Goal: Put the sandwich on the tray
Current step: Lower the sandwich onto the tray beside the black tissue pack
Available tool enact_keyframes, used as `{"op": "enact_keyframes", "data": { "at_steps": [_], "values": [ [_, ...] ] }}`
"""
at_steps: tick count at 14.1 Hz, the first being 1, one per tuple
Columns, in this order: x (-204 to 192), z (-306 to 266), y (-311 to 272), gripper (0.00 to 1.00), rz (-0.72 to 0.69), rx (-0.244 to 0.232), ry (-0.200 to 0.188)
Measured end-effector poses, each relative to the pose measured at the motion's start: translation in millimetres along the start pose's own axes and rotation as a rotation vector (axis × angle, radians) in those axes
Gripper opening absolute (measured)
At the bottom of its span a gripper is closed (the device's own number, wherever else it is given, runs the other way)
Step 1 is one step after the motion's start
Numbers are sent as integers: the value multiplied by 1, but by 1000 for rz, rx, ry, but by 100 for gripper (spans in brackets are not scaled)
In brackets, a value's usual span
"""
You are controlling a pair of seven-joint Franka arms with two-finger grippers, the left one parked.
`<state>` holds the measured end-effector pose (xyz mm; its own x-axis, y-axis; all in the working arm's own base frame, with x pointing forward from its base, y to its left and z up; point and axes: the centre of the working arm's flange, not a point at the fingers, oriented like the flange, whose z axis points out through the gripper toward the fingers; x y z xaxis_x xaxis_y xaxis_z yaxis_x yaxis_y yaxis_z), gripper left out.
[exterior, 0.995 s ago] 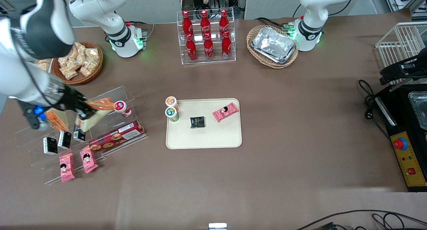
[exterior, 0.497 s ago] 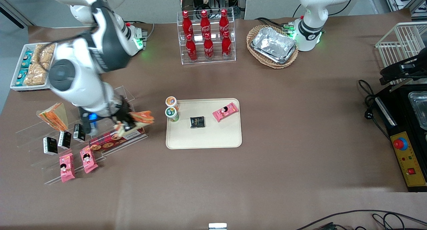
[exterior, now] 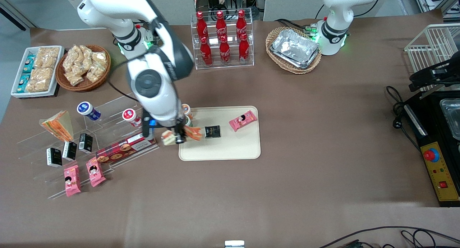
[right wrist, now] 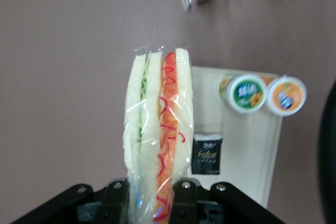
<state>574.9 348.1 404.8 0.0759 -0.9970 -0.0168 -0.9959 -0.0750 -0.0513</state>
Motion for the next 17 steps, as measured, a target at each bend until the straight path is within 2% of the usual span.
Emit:
{"op": "enact_keyframes", "data": {
  "at_steps": [2, 5, 9, 17],
  "values": [
    [-32, 30, 5, 19, 66, 40, 5],
    [-71, 66, 12, 19, 136, 114, -9],
    [-96, 98, 12, 19, 114, 168, -29],
    [-112, 157, 21, 19, 109, 157, -41]
  ]
}}
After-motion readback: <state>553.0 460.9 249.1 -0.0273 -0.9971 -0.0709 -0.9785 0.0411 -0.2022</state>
